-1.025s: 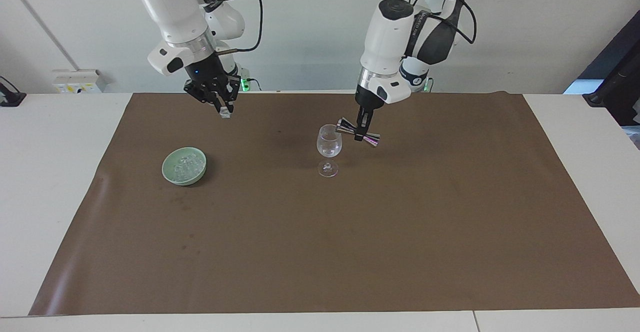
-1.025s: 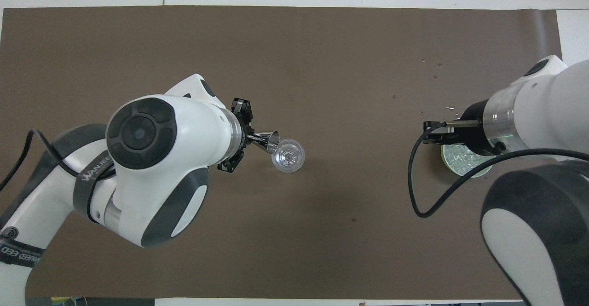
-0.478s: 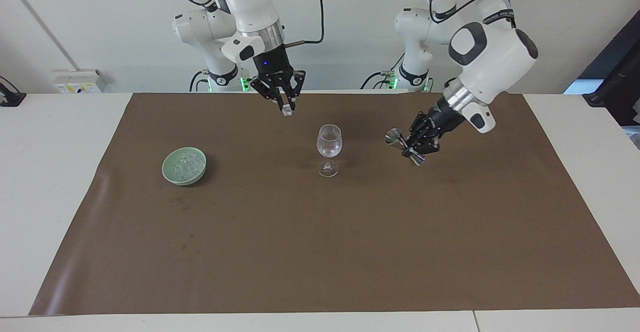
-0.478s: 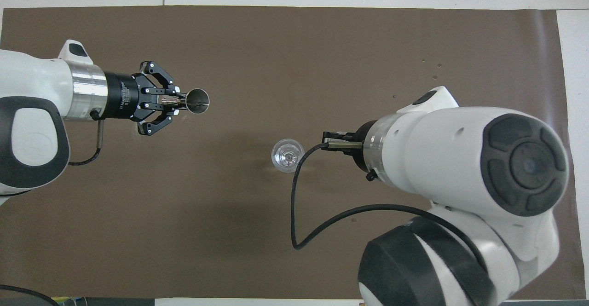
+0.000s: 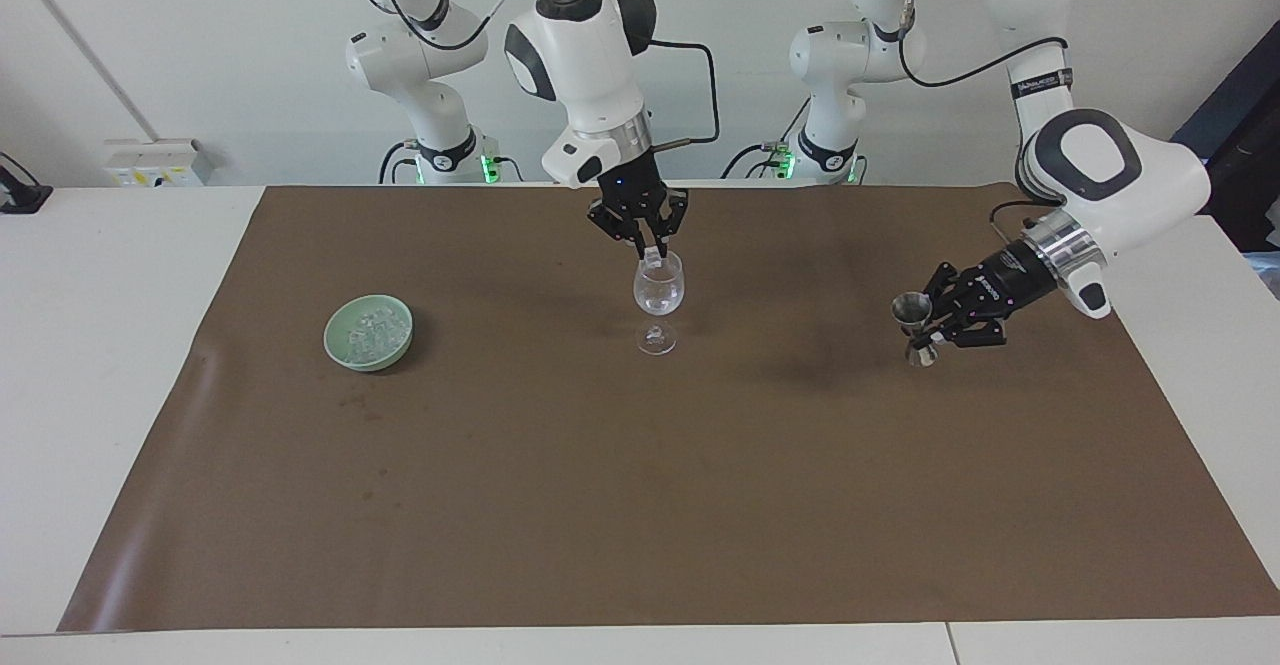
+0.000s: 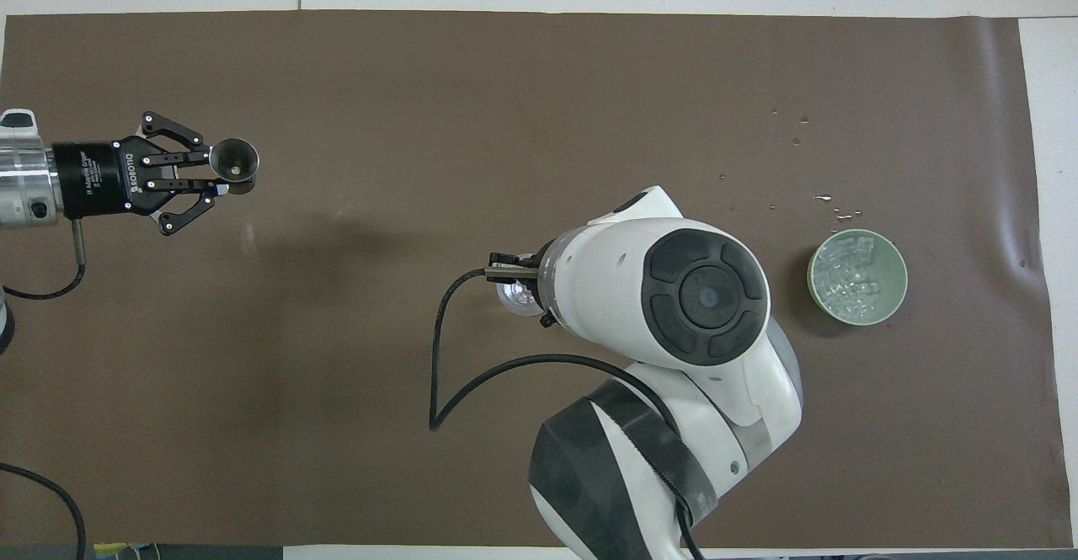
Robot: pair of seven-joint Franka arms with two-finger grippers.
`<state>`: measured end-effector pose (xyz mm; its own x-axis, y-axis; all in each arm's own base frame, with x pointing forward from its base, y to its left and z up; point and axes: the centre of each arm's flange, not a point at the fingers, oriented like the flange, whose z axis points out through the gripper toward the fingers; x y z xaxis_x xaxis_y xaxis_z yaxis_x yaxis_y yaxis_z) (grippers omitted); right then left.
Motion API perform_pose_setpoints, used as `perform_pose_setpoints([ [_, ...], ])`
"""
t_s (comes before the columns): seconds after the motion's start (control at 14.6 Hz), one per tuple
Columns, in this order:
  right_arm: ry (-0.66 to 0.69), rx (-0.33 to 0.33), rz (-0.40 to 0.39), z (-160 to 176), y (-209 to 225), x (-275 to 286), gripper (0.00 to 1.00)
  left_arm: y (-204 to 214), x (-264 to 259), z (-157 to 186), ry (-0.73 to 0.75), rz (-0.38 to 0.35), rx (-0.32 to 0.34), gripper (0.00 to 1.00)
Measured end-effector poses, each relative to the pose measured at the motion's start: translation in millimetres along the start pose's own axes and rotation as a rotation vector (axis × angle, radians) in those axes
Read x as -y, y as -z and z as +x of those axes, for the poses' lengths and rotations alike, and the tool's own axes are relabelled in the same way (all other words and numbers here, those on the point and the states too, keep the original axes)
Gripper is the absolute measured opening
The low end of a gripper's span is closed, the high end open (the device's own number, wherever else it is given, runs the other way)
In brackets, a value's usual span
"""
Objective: Pour wine and add ice with both arms
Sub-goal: 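Set the jigger down with the left gripper while the right gripper withdraws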
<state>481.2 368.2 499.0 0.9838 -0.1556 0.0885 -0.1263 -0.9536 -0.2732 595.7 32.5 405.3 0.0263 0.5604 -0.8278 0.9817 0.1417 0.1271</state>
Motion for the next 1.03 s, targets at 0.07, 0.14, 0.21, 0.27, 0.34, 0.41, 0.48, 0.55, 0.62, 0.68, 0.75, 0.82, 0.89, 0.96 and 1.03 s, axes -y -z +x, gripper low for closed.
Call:
perform_pose_setpoints([
  [0.07,0.002,0.002,0.000,-1.8,-0.8,1.8,0.25,3.2,-6.3,16.3,0.035,0.004,0.050,0.22],
  [0.14,0.003,0.001,0.001,-2.2,-0.1,2.4,0.25,7.8,-14.2,35.0,0.063,0.008,0.082,0.22],
  [0.21,0.003,0.000,0.001,-2.1,0.6,2.3,0.25,13.5,-21.1,55.5,0.086,0.005,0.101,0.22],
  [0.27,0.002,0.001,0.000,-2.1,0.9,2.1,0.25,18.9,-25.6,76.5,0.108,-0.006,0.122,0.22],
  [0.34,0.002,0.002,0.000,-2.2,0.9,2.0,0.25,22.9,-28.0,93.4,0.128,-0.021,0.145,0.22],
  [0.41,0.002,0.002,0.000,-2.2,0.9,2.0,0.25,25.4,-28.8,108.1,0.152,-0.038,0.166,0.22],
  [0.48,0.002,0.002,-0.001,-2.2,0.8,1.9,0.26,27.4,-27.8,121.5,0.177,-0.049,0.186,0.22],
  [0.55,-0.006,0.003,-0.002,-2.4,0.7,1.8,0.26,29.3,-25.6,134.3,0.195,-0.056,0.206,0.22],
  [0.62,-0.021,0.005,-0.004,-2.6,0.5,1.7,0.32,30.2,-23.4,144.8,0.203,-0.063,0.223,0.22],
  [0.68,-0.030,0.006,-0.004,-2.6,0.6,1.7,0.40,29.4,-20.7,153.4,0.210,-0.067,0.235,0.22],
  [0.75,-0.033,0.005,-0.003,-2.5,1.1,1.9,0.40,27.1,-17.1,160.9,0.218,-0.075,0.250,0.22],
  [0.82,-0.035,0.005,-0.003,-2.3,1.7,2.3,0.44,23.6,-12.5,167.7,0.234,-0.086,0.268,0.22],
  [0.89,-0.035,0.008,-0.005,-2.4,2.8,2.5,0.52,19.1,-6.0,174.4,0.252,-0.093,0.284,0.22],
  [0.96,-0.036,0.016,-0.014,-2.0,5.2,2.1,0.52,14.4,1.7,180.8,0.266,-0.096,0.294,0.22],
  [1.03,-0.039,0.023,-0.022,0.4,10.5,0.8,0.57,10.6,8.9,186.5,0.271,-0.098,0.301,0.22],
])
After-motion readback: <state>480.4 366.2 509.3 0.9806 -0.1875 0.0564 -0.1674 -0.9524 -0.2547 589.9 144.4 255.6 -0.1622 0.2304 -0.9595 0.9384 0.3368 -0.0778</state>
